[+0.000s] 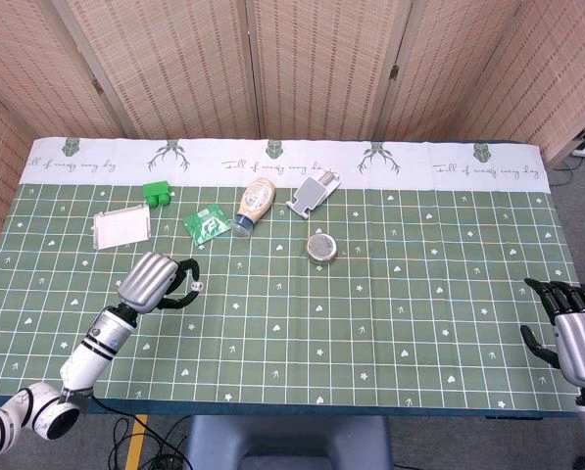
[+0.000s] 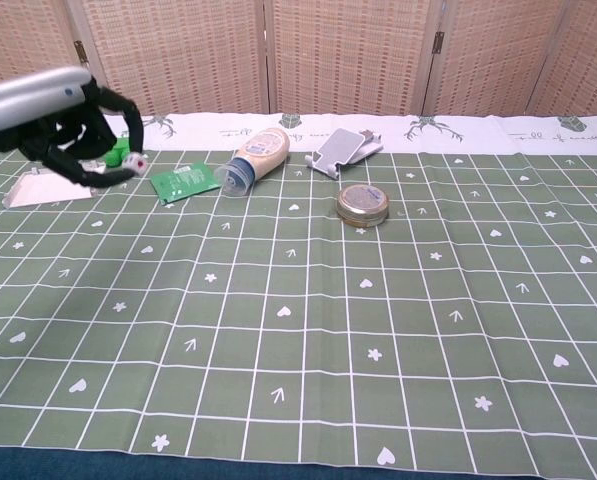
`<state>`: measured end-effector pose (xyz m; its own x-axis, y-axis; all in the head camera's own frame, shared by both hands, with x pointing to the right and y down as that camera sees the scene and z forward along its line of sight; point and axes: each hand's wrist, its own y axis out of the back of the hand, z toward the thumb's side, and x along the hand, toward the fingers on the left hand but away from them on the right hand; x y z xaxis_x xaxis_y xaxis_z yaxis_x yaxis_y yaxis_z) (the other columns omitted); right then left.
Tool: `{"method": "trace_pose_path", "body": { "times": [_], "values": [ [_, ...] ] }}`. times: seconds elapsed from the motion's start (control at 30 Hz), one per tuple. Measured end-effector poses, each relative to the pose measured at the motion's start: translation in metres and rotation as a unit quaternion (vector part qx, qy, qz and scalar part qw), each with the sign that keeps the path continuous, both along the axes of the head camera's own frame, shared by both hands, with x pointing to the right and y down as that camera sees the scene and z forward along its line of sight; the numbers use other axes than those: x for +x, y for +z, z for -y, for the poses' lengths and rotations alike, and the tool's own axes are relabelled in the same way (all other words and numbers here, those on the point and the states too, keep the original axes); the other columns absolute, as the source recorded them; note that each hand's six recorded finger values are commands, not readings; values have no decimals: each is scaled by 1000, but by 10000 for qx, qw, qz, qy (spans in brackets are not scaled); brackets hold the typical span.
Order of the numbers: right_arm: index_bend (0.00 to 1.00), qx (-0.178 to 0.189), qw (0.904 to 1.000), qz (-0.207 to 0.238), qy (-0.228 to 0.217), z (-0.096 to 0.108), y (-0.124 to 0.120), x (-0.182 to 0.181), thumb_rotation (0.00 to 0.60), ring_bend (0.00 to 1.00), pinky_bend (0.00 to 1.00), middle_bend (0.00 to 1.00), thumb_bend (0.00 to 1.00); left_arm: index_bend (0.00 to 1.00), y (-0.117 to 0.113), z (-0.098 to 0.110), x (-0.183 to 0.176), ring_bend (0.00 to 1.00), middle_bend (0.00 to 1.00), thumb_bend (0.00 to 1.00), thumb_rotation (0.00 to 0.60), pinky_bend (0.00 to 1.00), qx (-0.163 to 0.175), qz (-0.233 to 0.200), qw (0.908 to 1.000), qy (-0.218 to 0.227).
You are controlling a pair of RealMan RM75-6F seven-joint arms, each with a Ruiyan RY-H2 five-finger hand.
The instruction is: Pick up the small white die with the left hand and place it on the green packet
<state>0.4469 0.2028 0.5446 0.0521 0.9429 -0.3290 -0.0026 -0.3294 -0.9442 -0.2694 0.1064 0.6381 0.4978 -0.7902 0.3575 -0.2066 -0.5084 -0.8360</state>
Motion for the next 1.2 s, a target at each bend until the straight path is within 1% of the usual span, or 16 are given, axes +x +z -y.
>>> {"method": "trace_pose_path", "body": {
  "times": [0.03,0.1,0.2,0.27,0.33,0.43,0.5,0.53,0.63,0.73,0.87,0.9,0.97,1.07,1.2],
  "values": [
    [214,-3,10000,-3,3,0,0,0,600,230,262,295,234,149,-8,4,3,787,871,349,600,1000,135,-139,9998,-53],
    [214,-6,10000,-11,17,-1,0,1,600,230,262,295,234,95,-24,11,10,763,838,349,600,1000,366,-448,9982,-170],
    [214,-11,10000,-17,44,-1,0,2,600,230,262,295,235,29,-39,15,14,704,769,349,600,998,463,-674,9962,-293],
    [214,-10,10000,-17,55,-1,0,3,600,230,262,295,234,20,-41,16,10,655,728,349,600,993,468,-640,9962,-358],
    [215,-15,10000,-18,63,0,0,4,600,230,262,295,234,23,-43,17,3,616,696,349,600,982,471,-517,9966,-435],
    [214,-16,10000,-35,60,1,1,6,600,230,262,295,234,31,-44,15,-12,550,642,349,600,935,412,-348,9965,-635],
    [215,-5,10000,-48,51,2,0,6,600,230,262,295,234,43,-44,13,-28,499,602,349,600,855,368,-191,9958,-821],
    [215,4,10000,-57,44,3,0,7,600,230,262,295,234,56,-45,11,-35,478,578,349,600,798,349,-108,9952,-903],
    [214,20,10000,-79,22,6,-2,7,600,230,262,295,235,99,-46,4,-61,437,526,349,600,658,292,180,9925,-1176],
    [214,29,10000,-71,13,8,-4,6,600,230,262,295,234,114,-49,-6,-87,404,506,349,600,564,275,479,9882,-1431],
    [214,30,10000,7,13,9,-5,4,600,230,262,295,235,132,-52,-21,-116,379,481,349,600,514,338,1015,9813,-1600],
    [214,26,10000,28,9,9,-5,4,600,230,262,295,235,138,-54,-27,-125,372,473,349,600,505,359,1199,9783,-1653],
    [214,6,10000,57,-11,9,-5,2,600,230,262,295,235,150,-58,-36,-138,364,464,349,600,492,381,1431,9732,-1759],
    [214,-35,9999,120,-45,9,-5,0,600,230,262,295,235,161,-64,-51,-156,363,461,349,600,450,369,1630,9661,-1968],
    [214,-124,9995,287,-95,7,-3,-5,600,230,262,295,235,176,-69,-73,-171,362,461,349,600,433,278,1850,9592,-2119]
  ]
}}
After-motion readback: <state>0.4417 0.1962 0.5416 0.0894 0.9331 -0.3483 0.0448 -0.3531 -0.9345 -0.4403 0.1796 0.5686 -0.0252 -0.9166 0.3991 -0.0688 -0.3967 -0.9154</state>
